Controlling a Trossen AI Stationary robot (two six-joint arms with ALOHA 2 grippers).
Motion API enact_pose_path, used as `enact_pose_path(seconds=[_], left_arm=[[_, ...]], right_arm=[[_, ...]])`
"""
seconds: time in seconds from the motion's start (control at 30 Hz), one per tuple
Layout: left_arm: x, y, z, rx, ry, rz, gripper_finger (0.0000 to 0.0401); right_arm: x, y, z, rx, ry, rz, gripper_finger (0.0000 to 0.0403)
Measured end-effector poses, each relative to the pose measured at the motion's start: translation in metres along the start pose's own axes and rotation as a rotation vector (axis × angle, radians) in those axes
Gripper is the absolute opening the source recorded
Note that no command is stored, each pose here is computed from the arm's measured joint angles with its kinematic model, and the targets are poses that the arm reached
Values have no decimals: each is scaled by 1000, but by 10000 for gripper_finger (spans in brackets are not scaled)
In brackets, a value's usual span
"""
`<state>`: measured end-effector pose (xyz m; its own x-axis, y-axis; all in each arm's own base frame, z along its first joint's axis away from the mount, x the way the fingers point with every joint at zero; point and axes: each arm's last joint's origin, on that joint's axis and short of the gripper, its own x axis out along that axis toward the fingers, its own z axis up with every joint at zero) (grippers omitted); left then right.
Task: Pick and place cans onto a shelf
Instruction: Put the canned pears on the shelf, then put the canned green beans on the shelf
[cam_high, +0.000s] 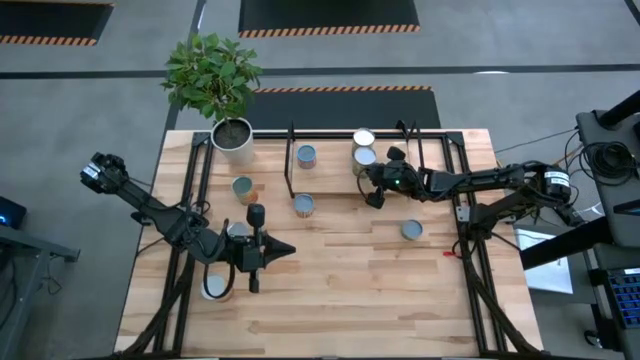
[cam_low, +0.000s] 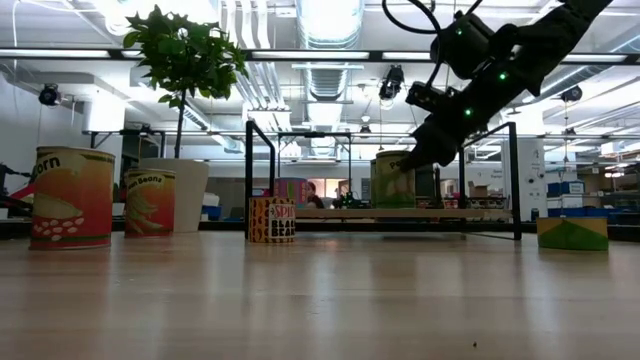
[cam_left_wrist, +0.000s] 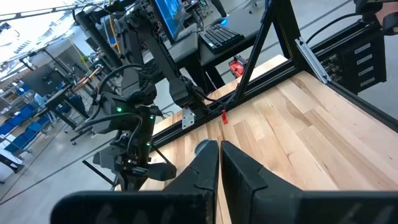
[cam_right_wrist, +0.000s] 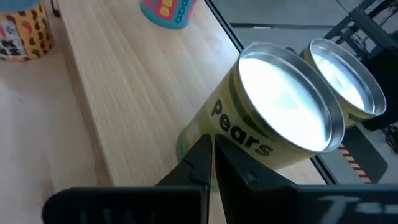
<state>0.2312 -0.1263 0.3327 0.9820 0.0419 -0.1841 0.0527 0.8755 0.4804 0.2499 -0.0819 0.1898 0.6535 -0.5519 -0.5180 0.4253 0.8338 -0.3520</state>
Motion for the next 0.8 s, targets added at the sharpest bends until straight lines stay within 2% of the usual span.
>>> enact_pose_path(seconds=[0.33, 0.63, 0.8], left_arm=[[0, 0, 0, 0, 0, 0, 0], [0, 0, -1, -24, 5, -1, 0], [0, 0, -1, -63, 5, -2, 0]], right_arm=[[-4, 3, 2, 5, -10, 12, 9], [-48, 28, 23, 87, -175, 144, 9], [-75, 47, 26, 99, -208, 256, 9]])
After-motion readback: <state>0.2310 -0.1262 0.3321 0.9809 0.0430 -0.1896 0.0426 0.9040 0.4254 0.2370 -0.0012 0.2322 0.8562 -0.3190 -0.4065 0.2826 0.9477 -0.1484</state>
